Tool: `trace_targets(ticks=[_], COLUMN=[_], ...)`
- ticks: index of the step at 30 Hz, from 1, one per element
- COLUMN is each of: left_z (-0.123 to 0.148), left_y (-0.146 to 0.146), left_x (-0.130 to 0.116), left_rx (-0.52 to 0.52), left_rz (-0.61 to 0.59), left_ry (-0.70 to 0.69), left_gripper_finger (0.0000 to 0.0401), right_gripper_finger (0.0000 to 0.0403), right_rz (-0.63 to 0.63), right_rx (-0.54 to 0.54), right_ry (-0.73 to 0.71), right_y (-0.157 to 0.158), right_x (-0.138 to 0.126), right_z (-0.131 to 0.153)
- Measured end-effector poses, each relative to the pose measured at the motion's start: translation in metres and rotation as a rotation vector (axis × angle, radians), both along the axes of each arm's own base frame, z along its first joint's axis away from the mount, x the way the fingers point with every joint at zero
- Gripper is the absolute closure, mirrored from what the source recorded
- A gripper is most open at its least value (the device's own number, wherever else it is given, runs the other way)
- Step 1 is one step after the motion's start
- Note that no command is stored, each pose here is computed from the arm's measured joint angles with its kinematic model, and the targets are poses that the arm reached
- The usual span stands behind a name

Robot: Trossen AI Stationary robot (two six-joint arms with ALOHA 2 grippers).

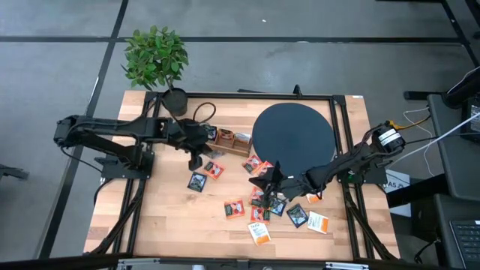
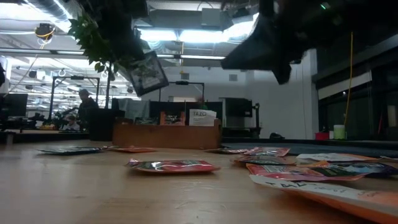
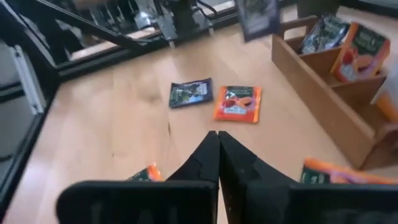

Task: Pick & Place Tea
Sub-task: Put the dark blue tea bag into the left section of the wooden organizer

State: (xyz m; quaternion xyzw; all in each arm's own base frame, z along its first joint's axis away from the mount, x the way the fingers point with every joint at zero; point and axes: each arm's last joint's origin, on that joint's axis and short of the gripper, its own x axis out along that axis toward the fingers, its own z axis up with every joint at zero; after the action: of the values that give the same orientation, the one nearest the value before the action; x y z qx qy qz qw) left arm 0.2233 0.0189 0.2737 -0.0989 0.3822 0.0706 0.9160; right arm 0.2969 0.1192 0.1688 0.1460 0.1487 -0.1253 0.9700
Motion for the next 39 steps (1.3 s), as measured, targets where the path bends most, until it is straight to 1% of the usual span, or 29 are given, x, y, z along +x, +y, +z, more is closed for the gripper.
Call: trace_targets(ticks=[3, 6, 8, 11, 13, 18, 26, 29, 34, 39], left_z=[0.003, 0.006, 0.005, 0.006, 0.006, 0.002, 0.007, 0.005, -0.009, -0.023], left_y=[0.008, 0.015, 0.021, 0.03, 0.036, 0.05, 0.064, 0.07, 0.087, 0.103], left_x=[-0.004, -0.005, -0.007, -0.009, -0.011, -0.011, 0.001, 0.007, 0.012, 0.016], left_rx=[0.062, 0.147, 0.19, 0.227, 0.234, 0.228, 0.223, 0.231, 0.253, 0.236], left_rz=[-0.025, -0.085, -0.111, -0.111, -0.108, -0.154, -0.205, -0.228, -0.262, -0.263], left_ry=[0.047, 0.066, 0.087, 0.094, 0.099, 0.111, 0.241, 0.276, 0.35, 0.385], left_gripper_finger=[0.0399, 0.0399, 0.0399, 0.0399, 0.0399, 0.0399, 0.0399, 0.0399, 0.0399, 0.0399], right_gripper_finger=[0.0392, 0.039, 0.0393, 0.0398, 0.0398, 0.0387, 0.0398, 0.0395, 0.0382, 0.0392], right_rz=[-0.004, 0.003, 0.003, 0.003, 0.001, 0.001, 0.0, 0.0, 0.0, 0.001], right_rx=[0.056, 0.069, 0.066, 0.067, 0.067, 0.074, 0.074, 0.073, 0.073, 0.067], right_ry=[-0.046, -0.079, -0.073, -0.075, -0.07, -0.084, -0.084, -0.082, -0.081, -0.075], right_y=[-0.002, -0.003, -0.004, -0.004, -0.004, -0.004, -0.004, -0.004, -0.004, -0.004], right_x=[-0.01, -0.017, -0.019, -0.02, -0.02, -0.02, -0.02, -0.02, -0.02, -0.02], right_z=[-0.009, -0.014, -0.016, -0.017, -0.018, -0.017, -0.017, -0.017, -0.017, -0.018])
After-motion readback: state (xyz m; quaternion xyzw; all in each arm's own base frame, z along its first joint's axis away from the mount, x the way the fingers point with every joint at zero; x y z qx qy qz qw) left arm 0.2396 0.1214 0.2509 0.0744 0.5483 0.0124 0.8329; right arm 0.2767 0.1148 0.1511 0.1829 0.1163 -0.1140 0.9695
